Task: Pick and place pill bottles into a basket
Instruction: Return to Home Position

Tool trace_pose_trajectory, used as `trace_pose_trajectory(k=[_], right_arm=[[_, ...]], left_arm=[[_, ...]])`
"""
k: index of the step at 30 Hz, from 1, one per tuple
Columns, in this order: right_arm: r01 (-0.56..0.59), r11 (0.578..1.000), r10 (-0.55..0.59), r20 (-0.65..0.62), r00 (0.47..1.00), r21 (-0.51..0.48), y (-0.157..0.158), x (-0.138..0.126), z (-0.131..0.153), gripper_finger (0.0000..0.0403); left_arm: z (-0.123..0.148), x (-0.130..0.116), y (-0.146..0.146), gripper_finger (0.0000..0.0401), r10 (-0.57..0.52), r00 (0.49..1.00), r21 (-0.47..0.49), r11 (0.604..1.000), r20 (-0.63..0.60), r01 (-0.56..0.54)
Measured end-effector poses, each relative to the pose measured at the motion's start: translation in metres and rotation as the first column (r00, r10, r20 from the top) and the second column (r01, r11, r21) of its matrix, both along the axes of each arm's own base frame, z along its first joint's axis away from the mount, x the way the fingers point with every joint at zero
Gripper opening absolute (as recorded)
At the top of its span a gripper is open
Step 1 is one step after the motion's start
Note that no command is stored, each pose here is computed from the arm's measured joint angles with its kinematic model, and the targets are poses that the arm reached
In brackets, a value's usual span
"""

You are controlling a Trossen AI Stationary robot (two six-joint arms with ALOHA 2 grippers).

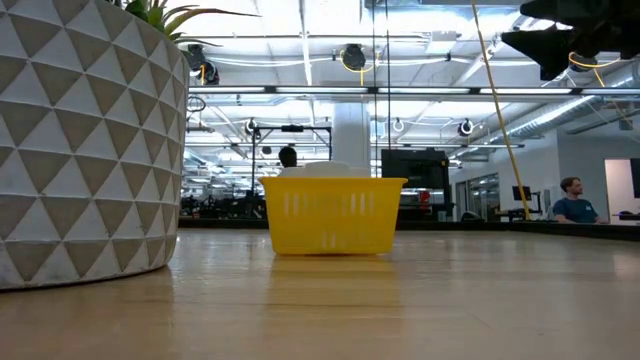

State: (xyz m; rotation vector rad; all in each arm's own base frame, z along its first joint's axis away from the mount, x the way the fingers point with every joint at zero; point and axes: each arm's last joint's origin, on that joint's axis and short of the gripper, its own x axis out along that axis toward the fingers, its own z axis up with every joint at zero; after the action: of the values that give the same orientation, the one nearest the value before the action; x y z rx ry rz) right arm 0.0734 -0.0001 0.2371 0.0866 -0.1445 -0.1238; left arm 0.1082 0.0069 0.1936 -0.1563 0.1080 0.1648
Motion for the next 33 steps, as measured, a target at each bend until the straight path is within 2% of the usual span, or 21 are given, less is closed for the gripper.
trace_pose_trajectory(k=[6, 19, 29, 33], right_arm=[[-0.008, 1.0, 0.008, -0.031, 0.999, 0.018, 0.0, 0.003, -0.008, 0.0251], [-0.035, 0.998, 0.039, -0.088, 0.995, 0.047, 0.003, 0.022, -0.063, 0.0251], [-0.058, 0.997, 0.062, -0.087, 0.994, 0.049, 0.003, 0.023, -0.065, 0.0251], [-0.057, 0.998, 0.058, -0.093, 0.994, 0.017, 0.003, 0.023, -0.065, 0.0251]], left_arm=[[-0.001, 0.0, 0.0, 0.031, 0.008, 1.0, 0.01, 1.0, -0.014, -0.008], [-0.018, 0.002, 0.001, 0.031, 0.044, 0.999, -0.025, 0.999, -0.002, -0.044], [-0.019, 0.002, 0.0, 0.031, 0.011, 1.0, 0.036, 0.999, -0.022, -0.01], [-0.021, 0.002, 0.001, 0.031, 0.025, 0.998, 0.054, 0.998, -0.049, -0.022]])
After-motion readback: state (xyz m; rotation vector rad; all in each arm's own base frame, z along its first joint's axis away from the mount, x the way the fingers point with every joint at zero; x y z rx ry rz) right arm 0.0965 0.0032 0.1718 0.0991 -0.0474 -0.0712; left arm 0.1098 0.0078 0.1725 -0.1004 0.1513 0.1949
